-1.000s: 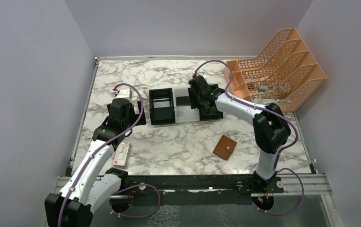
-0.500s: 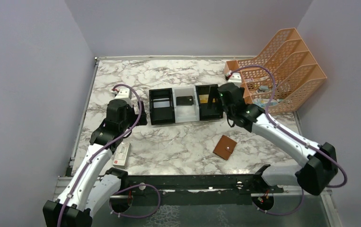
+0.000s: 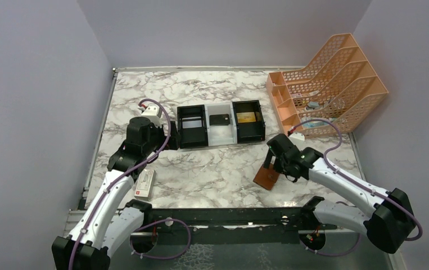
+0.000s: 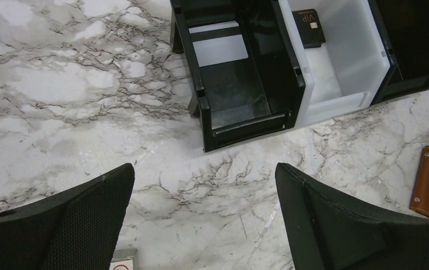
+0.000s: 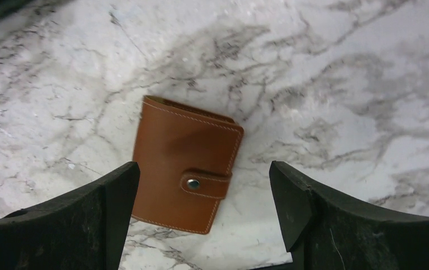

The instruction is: Take the credit cards out of the card holder

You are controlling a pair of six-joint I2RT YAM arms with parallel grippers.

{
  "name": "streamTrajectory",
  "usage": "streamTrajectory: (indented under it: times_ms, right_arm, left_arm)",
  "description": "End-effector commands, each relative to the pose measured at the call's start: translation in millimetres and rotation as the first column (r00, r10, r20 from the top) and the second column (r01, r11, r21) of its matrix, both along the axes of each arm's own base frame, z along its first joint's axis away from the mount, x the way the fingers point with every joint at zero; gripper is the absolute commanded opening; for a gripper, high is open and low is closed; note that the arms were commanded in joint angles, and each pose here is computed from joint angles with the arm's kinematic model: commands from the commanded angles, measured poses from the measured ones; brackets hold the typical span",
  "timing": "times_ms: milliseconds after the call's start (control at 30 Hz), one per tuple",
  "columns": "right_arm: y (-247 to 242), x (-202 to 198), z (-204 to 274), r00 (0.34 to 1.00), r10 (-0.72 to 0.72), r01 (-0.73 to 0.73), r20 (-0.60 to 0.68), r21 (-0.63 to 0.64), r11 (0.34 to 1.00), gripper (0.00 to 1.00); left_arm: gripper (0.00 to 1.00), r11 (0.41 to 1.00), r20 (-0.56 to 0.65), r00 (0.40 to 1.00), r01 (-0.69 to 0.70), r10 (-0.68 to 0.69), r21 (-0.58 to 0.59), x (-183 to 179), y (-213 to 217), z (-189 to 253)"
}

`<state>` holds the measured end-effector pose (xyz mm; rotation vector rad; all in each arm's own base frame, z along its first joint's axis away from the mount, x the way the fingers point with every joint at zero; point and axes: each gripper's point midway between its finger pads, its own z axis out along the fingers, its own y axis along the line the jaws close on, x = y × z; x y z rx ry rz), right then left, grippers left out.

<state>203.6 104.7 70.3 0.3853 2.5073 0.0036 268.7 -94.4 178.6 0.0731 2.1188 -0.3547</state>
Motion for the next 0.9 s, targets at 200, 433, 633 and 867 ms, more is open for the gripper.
streamTrajectory:
  times_ms: [200,433,633,867]
  right_arm:
    - [1.7,-32.7,-26.3,0.982,-0.148,0.162,-0.120,0.115,0.980,0.75]
    - [8.4,-32.5,-41.7,0.982,-0.119,0.137,-0.144,0.123,0.983,0.66]
    - [38.4,-21.9,-40.9,0.986,0.104,-0.079,-0.131,0.183,0.980,0.61]
    - [74.6,-18.0,-41.3,0.928,0.356,-0.317,-0.112,0.266,0.910,0.51]
  left_arm:
    - [0.99,0.998,-0.004,0.999,-0.051,0.051,0.027,4.3,10.3,-3.9]
    - [0.98,0.997,-0.004,0.998,-0.065,0.065,0.030,4.5,12.4,-4.8]
    - [0.96,0.998,-0.016,0.998,-0.053,0.053,0.024,4.1,9.5,-6.8]
    - [0.94,0.999,-0.029,0.999,-0.042,0.042,0.017,4.2,6.7,-9.5]
